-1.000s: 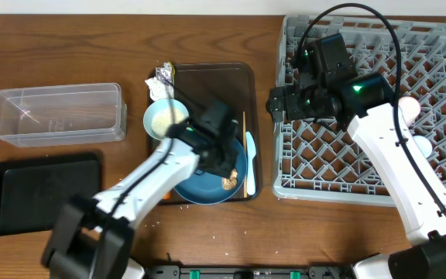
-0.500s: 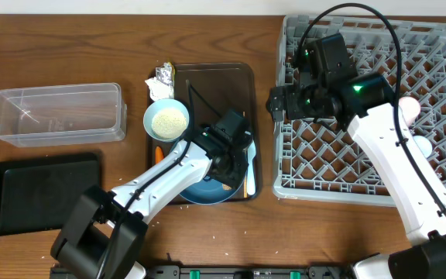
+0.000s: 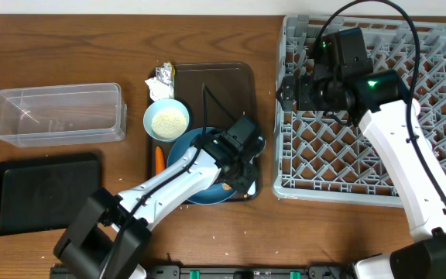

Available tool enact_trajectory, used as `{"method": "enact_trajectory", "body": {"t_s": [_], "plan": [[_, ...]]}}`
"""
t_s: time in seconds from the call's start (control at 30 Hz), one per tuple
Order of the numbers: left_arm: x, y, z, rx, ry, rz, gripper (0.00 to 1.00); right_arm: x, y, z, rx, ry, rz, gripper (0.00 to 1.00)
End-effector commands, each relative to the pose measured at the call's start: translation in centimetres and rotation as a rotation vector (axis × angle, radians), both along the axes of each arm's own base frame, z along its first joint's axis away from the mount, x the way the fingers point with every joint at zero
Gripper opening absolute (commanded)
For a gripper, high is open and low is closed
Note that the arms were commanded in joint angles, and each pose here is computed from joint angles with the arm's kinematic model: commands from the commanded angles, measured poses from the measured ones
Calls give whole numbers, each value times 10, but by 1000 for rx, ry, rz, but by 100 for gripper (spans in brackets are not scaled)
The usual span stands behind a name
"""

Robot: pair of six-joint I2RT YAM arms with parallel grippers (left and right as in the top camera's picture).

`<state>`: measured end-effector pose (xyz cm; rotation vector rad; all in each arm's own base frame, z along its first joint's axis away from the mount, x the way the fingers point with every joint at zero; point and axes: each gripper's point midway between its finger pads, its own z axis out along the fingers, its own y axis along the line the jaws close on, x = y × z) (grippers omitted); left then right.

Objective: Sort waste into correct bins and load items into the dishwasher rack
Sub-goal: 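Grasp the blue plate rim with the left gripper and lift it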

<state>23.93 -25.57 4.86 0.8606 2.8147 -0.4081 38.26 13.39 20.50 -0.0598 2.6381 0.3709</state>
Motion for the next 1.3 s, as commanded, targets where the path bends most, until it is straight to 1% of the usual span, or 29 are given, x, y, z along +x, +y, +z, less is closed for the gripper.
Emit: {"method": "enact_trajectory", "body": {"t_s": [0.0,0.07,0.23,0.27,0.43,0.53,0.7,0.73,0.8,0.9,1.07,1.27], "plan": [[13,-7,8,-25,-44,16,57,-2,1,0,28,13,-4,99],[16,-8,9,-29,-59,19,58,-2,1,0,28,15,-4,99],[24,0,-4,35,-81,36,56,-4,1,-2,25,26,-4,99],[23,0,-8,40,-73,36,53,-5,1,-2,24,27,-4,99],[29,-5,-19,35,-74,43,49,-5,1,-2,24,30,-4,99],[30,-6,-20,32,-78,43,40,-5,0,-2,23,30,-4,99],[32,-8,-19,25,-86,44,21,-5,0,-2,23,30,-4,99],[32,-8,-19,24,-87,44,15,-5,0,-2,23,30,-4,99],[32,-8,-19,24,-87,44,10,-5,0,-2,21,30,-5,99],[33,-8,-19,23,-88,44,6,-5,0,-2,19,31,-6,99],[32,-8,-17,22,-86,53,6,-6,0,-3,18,34,-5,99],[35,2,-7,51,-97,148,6,-6,0,-3,17,32,-2,99]]}}
